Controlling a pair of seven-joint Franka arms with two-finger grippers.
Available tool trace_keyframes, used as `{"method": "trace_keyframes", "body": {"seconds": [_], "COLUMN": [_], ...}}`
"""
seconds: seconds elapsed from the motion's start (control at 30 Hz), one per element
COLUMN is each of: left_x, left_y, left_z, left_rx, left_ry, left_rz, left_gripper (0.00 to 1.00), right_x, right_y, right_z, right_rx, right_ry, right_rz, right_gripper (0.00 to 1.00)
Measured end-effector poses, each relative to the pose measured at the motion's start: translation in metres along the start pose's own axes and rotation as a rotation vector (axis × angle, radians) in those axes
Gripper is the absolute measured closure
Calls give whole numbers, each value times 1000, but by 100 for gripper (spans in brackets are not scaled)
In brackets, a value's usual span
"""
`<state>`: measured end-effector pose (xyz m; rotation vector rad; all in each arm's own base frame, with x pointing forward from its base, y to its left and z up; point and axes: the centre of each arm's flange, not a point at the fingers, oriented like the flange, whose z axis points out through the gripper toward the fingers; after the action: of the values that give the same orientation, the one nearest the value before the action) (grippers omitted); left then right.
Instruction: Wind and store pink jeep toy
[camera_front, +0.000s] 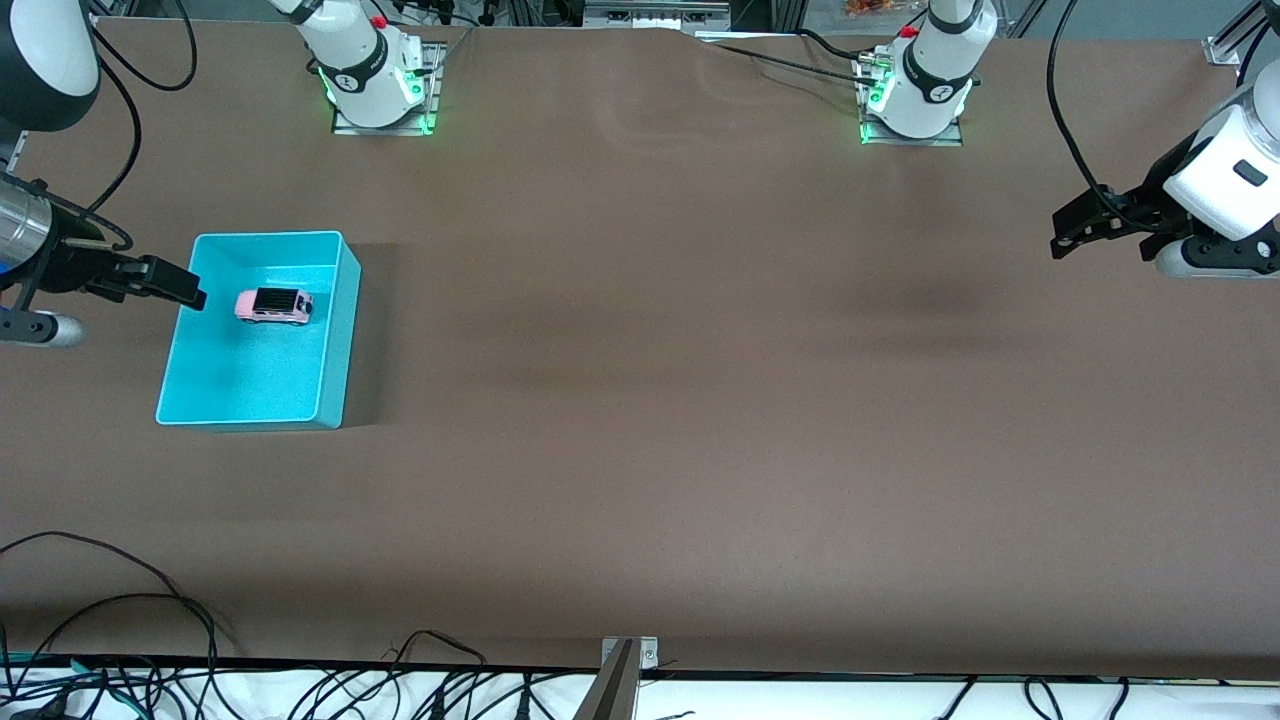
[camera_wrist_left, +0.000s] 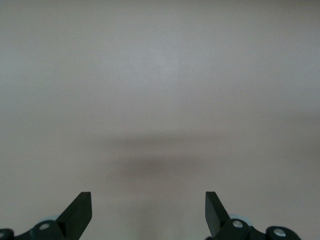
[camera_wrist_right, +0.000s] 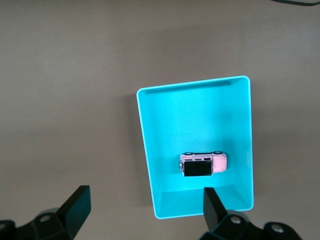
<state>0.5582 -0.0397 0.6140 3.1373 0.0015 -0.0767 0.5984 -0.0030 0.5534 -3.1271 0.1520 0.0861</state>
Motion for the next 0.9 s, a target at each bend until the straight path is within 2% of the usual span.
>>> {"method": "trace_keyframes", "body": {"seconds": [0.9], "left_x": [0], "left_y": [0], "left_z": [0], "left_rx": [0], "left_ry": [-4], "left_rz": [-1], "left_gripper": [0], "right_x": [-2], "right_y": [-9], "right_z": [-1], "right_rx": [2], "right_ry": [7], "right_rz": [0], "right_gripper": [0]}}
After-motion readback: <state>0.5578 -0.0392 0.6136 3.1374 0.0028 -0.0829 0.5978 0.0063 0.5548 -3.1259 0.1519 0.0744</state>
